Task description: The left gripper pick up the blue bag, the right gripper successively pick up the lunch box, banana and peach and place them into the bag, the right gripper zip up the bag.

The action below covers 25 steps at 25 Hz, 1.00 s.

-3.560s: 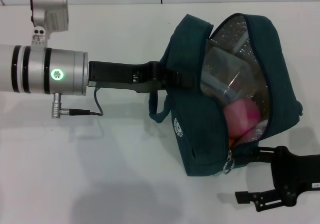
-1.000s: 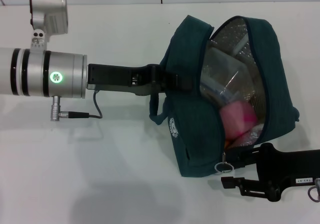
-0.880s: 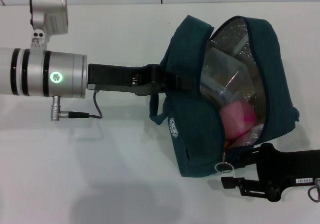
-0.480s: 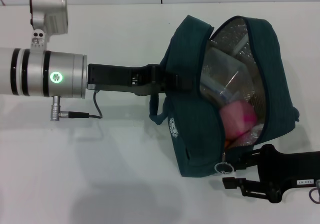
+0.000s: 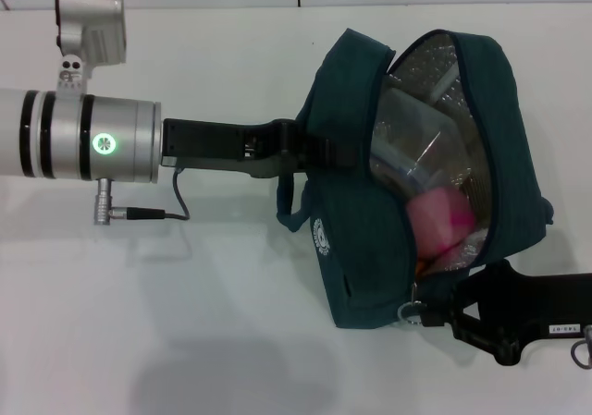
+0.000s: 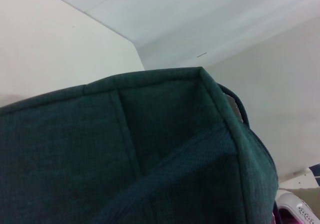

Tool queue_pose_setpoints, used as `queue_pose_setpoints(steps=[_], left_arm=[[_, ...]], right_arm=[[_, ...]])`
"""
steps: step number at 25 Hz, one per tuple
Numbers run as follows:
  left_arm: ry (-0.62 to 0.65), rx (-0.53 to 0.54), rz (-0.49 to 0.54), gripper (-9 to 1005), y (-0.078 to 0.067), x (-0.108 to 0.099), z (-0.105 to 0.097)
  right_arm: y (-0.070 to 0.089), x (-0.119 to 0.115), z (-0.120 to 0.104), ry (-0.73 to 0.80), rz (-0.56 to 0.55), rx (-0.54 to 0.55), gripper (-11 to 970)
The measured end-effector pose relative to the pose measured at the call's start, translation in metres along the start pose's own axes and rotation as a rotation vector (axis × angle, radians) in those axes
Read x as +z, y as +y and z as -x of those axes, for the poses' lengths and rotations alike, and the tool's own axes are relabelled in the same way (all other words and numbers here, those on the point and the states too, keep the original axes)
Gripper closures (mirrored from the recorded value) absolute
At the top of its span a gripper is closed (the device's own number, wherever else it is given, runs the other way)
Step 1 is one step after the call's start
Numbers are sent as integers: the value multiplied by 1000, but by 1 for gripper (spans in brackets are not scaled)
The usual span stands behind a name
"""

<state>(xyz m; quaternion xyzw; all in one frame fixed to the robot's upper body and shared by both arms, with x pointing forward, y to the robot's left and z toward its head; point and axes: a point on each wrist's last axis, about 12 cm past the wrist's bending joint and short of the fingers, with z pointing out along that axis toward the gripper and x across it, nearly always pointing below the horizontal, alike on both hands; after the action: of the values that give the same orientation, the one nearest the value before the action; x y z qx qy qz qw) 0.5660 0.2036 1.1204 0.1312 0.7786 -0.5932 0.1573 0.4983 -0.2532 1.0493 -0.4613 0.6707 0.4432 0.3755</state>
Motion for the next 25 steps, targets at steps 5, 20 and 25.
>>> queue_pose_setpoints(steps=[5,20,25], left_arm=[[-2,-3,-1,943,1,0,0],[-33,48,-31,912,4,-1,-5],[-53,128,-29,767,7,-3,-9]], right_arm=[[-1,0,0,3,-13,5,934],[-2,-11,7,13,1,-52,954],[-2,-16,13,9,15,-86,954]])
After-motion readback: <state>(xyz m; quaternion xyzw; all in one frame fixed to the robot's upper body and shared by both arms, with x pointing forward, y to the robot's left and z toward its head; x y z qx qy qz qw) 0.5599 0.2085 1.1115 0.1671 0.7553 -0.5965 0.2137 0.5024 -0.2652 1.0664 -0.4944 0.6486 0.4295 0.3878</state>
